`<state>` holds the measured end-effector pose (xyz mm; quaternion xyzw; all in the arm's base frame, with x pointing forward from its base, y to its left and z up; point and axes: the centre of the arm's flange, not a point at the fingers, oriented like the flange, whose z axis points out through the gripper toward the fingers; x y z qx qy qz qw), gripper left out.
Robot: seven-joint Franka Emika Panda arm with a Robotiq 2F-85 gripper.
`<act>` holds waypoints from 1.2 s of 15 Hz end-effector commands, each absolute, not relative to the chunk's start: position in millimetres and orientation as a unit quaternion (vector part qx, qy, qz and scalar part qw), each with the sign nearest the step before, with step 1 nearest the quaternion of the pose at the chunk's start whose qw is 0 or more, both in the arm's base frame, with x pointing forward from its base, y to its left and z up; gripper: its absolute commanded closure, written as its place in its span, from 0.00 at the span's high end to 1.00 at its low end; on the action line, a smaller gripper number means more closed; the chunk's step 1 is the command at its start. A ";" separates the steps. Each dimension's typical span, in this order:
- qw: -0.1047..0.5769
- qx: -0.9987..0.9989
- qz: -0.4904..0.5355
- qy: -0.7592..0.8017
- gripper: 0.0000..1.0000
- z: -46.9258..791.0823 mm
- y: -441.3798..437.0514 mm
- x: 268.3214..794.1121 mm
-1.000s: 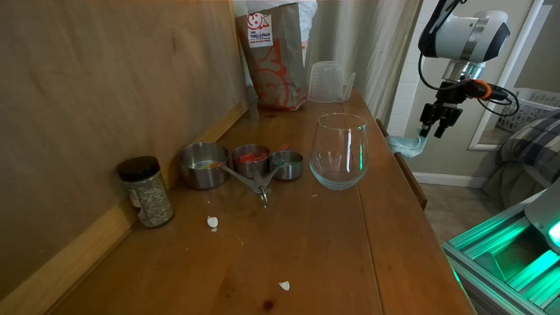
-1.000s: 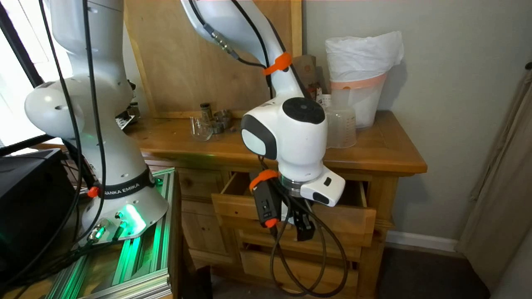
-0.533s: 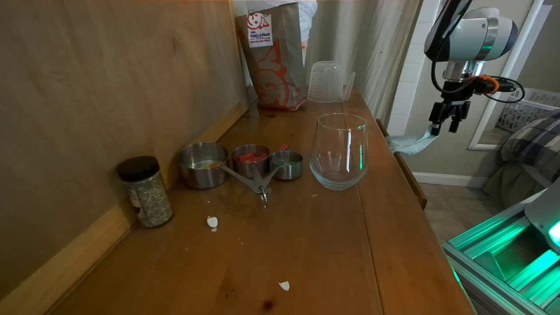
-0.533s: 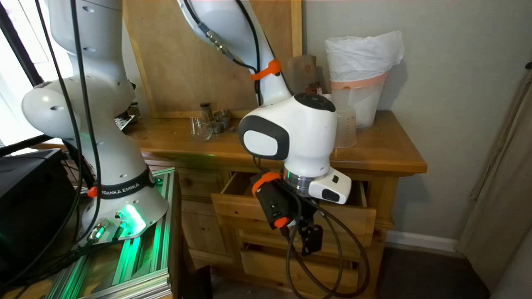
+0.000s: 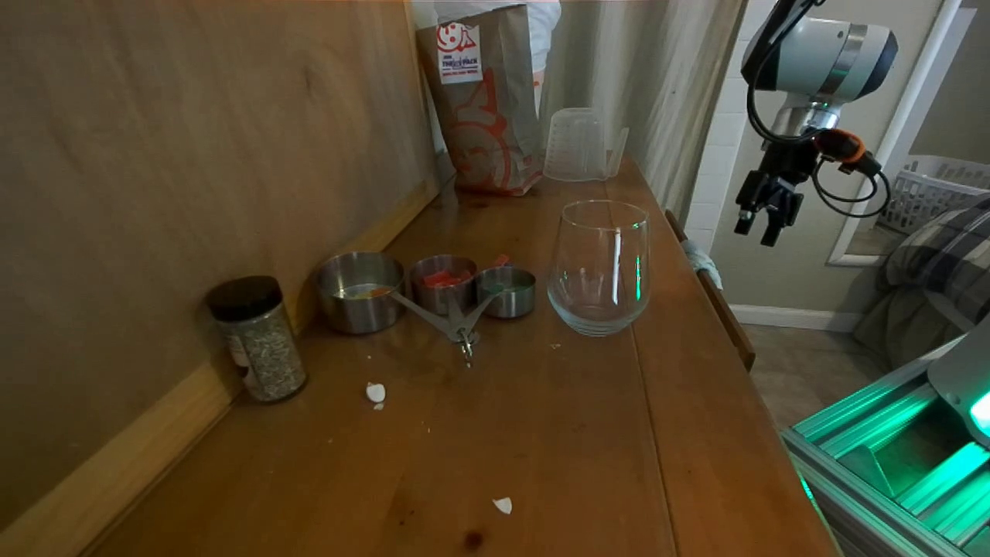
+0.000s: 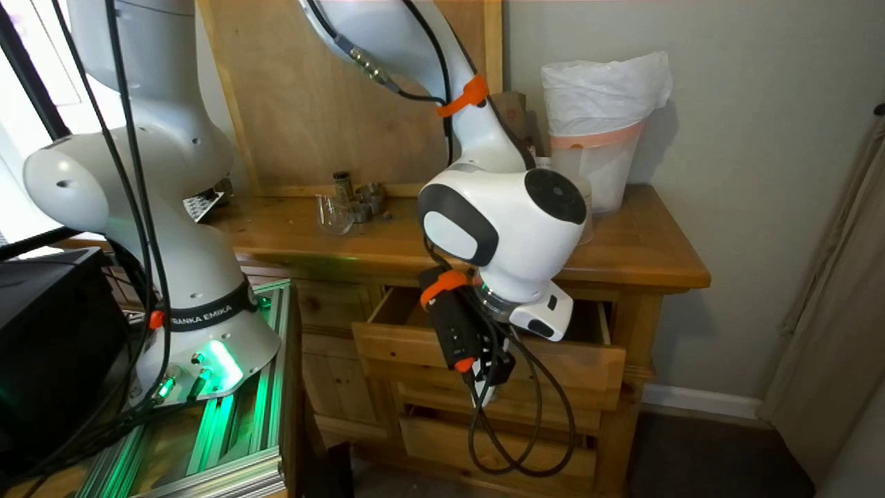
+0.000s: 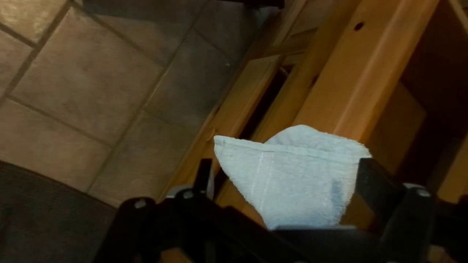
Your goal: Pull open the top drawer
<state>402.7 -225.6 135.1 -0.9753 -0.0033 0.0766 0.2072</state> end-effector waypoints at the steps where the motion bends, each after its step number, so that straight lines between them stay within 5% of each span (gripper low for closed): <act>1: 0.233 -0.970 0.069 -0.022 1.00 141.9 -230.3 408.4; 9: 0.261 -0.946 0.084 -0.173 1.00 199.1 -186.4 404.3; 18: 0.155 -0.947 0.044 -0.276 1.00 270.3 -122.4 389.8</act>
